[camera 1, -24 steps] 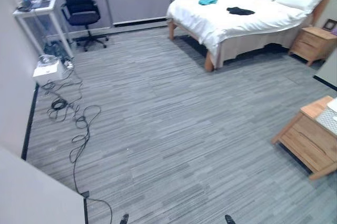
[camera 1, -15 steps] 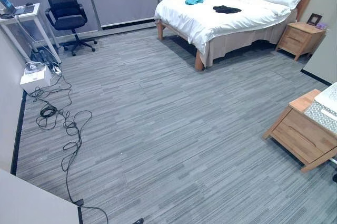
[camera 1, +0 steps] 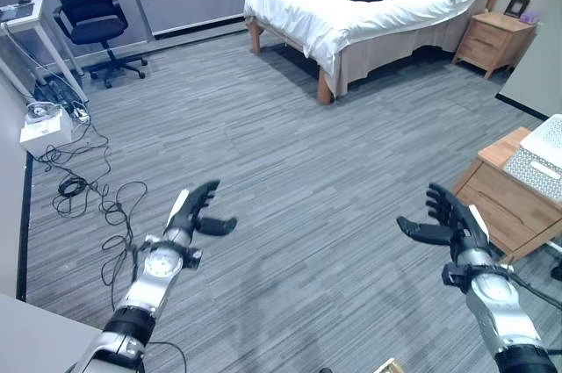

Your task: Pick up bed clothes into laundry basket.

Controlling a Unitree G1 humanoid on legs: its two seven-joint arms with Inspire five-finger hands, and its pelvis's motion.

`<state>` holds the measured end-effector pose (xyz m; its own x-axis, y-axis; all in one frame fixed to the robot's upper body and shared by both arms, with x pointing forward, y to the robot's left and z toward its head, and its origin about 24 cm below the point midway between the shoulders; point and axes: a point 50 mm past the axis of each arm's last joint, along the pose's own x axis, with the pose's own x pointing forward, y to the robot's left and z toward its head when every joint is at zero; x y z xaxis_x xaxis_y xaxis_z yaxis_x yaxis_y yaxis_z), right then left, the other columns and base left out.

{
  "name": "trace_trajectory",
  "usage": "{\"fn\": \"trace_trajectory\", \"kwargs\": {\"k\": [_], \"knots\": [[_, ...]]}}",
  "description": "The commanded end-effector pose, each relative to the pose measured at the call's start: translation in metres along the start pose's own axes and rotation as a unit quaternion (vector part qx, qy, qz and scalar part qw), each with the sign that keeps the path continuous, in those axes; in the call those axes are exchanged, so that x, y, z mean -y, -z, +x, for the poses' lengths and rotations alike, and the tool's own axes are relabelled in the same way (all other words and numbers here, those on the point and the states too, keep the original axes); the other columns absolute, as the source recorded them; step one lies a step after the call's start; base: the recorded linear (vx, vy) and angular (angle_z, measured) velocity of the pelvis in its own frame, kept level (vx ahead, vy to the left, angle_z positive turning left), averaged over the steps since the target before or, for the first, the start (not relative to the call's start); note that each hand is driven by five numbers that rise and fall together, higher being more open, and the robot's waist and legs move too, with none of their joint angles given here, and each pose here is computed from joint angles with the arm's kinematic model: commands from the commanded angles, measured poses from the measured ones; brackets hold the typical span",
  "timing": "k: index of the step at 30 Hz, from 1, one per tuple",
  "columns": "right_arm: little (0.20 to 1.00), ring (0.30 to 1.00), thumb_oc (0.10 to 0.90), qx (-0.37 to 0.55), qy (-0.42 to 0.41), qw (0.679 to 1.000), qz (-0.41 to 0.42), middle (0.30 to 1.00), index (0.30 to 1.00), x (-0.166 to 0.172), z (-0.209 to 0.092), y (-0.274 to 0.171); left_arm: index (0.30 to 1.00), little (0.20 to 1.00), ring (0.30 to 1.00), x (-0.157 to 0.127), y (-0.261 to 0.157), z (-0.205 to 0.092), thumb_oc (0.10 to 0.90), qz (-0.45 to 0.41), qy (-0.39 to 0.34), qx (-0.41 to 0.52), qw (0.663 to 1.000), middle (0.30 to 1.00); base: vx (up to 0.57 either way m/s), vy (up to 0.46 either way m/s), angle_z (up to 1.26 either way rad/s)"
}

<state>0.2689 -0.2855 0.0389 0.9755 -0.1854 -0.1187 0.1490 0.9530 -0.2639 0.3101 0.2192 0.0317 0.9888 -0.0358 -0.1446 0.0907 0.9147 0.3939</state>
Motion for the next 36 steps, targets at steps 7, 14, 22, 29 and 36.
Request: {"fn": "trace_trajectory", "kwargs": {"k": [7,14,22,29,36], "knots": [[0.9,0.9,0.8,-0.024,-0.009,0.999,0.043,0.9,0.9,-0.026,-0.007,0.021,0.9,0.9,0.9,0.014,0.021,-0.01,0.8,-0.094,-0.017,-0.023,0.995,0.9,0.01,0.07,-0.07],[0.9,0.9,0.8,-0.003,-0.022,0.999,0.05,0.9,0.9,-0.035,-0.014,0.017,0.9,0.9,0.9,-0.007,0.029,-0.024,0.8,-0.132,-0.066,-0.014,0.989,0.9,0.11,0.12,-0.2],[0.9,0.9,0.8,0.004,0.017,0.998,0.066,0.9,0.9,-0.015,-0.027,0.022,0.9,0.9,0.9,-0.022,0.009,-0.022,0.8,-0.138,-0.088,0.044,0.986,0.9,0.47,-0.16,-0.04],[0.9,0.9,0.8,0.013,0.031,0.997,0.077,0.9,0.9,0.004,-0.042,0.022,0.9,0.9,0.9,-0.008,0.012,-0.029,0.8,-0.182,-0.075,0.042,0.98,0.9,0.44,-0.341,0.47],[0.9,0.9,0.8,0.045,0.026,0.994,0.092,0.9,0.9,0.007,-0.036,0.006,0.9,0.9,0.9,0.003,0.019,-0.036,0.8,-0.314,-0.043,0.048,0.947,0.9,0.5,-0.308,-0.17]]}}
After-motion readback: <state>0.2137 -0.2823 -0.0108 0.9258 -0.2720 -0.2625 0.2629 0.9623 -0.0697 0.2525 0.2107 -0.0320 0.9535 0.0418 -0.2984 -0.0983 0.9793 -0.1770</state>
